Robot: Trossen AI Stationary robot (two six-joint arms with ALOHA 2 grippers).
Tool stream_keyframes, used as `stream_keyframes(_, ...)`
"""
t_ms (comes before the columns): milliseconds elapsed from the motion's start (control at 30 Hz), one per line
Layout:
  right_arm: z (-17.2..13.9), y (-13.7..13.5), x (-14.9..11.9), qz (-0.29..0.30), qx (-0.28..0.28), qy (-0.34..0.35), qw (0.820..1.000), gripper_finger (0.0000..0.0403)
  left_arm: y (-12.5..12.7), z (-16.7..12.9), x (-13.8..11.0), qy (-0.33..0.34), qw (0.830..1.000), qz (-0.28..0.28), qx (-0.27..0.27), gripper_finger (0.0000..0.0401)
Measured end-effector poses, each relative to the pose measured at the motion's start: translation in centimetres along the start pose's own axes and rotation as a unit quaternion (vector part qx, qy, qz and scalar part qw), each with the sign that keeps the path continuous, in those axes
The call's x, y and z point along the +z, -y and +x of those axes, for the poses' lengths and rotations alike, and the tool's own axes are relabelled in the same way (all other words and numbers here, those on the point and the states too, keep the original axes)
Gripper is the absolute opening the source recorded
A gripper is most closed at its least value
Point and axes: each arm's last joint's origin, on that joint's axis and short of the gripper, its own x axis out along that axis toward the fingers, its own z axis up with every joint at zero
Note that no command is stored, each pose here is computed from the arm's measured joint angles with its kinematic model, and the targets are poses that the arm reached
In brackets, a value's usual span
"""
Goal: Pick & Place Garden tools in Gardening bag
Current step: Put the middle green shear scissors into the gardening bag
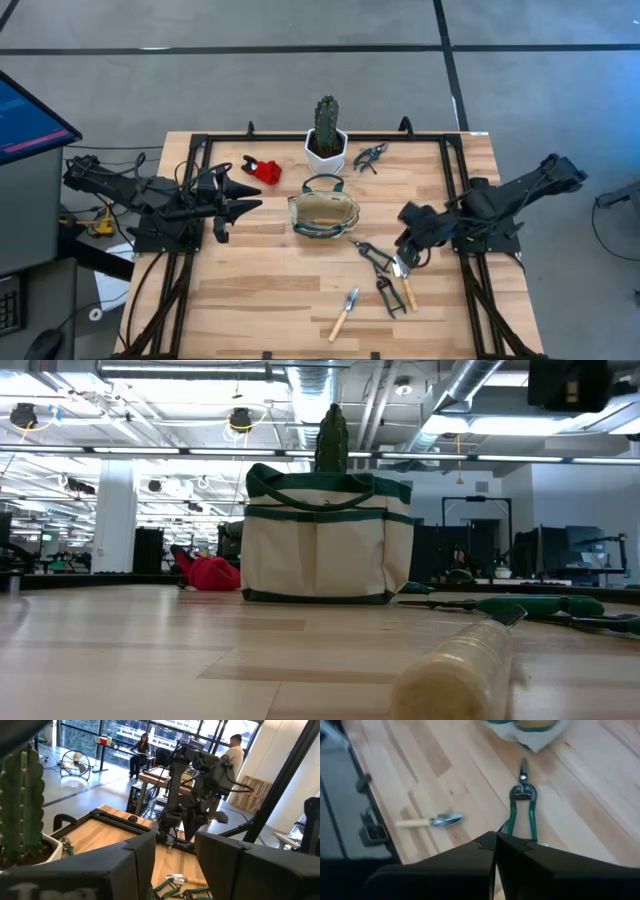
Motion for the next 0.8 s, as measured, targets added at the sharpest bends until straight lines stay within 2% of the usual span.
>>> stream_keyframes(167,2.4,-0.8,0.1,-0.045,-0.024,-0.024,0.998,0.0000,0.0,0.0,0.0,0.000,1.000,0.000,0.000,0.0127)
stream_keyframes(467,4.3,-1.2,-0.3,-0.056,-0.047,-0.057,0.996,0.0000,0.0,0.0,0.0,-0.001,1.000,0.001,0.000,0.0127)
stream_keyframes(667,4.6,-1.7,0.0,-0.101,-0.025,-0.045,0.994,0.0000,0.0,0.0,0.0,-0.001,1.000,0.001,0.000,0.0127)
stream_keyframes(800,4.5,-1.4,0.5,-0.090,-0.018,-0.047,0.995,0.0000,0.0,0.0,-0.1,-0.003,1.000,0.002,0.001,0.0127)
